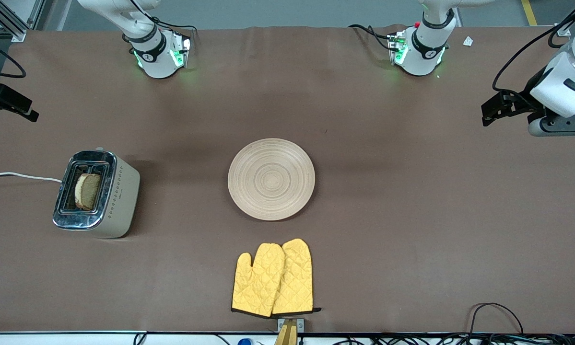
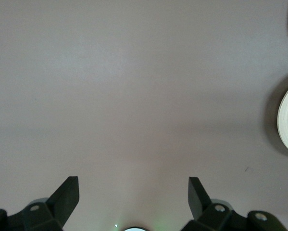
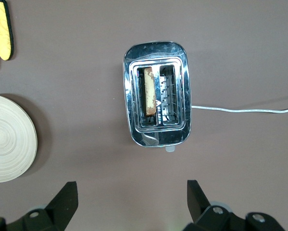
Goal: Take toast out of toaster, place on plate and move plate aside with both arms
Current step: 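Reach the right gripper down to the toast in the toaster slot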
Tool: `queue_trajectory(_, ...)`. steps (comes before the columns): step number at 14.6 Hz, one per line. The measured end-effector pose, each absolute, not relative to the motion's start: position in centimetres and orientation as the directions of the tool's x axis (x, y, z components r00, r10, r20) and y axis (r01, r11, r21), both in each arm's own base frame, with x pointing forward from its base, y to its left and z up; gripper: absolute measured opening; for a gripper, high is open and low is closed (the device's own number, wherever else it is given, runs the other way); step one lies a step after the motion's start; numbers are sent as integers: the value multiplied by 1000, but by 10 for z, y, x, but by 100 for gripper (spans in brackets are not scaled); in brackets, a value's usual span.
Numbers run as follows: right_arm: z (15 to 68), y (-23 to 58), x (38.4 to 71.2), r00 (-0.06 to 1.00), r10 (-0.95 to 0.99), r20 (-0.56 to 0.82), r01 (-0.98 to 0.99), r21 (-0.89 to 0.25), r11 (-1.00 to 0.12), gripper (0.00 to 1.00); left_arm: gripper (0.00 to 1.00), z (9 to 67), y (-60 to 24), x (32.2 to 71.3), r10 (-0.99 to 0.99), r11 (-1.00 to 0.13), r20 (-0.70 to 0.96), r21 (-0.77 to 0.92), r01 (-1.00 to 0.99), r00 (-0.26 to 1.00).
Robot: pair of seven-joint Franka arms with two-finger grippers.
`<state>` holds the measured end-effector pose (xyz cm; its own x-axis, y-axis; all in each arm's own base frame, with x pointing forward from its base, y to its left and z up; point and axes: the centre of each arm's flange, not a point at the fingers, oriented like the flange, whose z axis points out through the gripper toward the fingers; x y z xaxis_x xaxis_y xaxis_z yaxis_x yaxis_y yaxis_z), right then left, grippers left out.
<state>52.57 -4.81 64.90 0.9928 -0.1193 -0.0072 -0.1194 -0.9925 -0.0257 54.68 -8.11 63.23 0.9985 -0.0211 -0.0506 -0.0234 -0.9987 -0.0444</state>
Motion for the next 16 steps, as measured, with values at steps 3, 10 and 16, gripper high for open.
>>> queue_trajectory(3,649,-48,526,993,-119,-9,-119,-26,-993,100,100,632,-81,547,-21,-999,-51,-44,-23,998)
queue_trajectory(10,610,-51,545,989,-126,-78,-128,-16,-992,100,100,585,-101,574,-35,-993,-125,116,-20,992)
queue_trajectory(16,495,-59,596,968,-140,-209,-141,12,-990,100,100,513,-126,615,-43,-977,-155,215,-9,987)
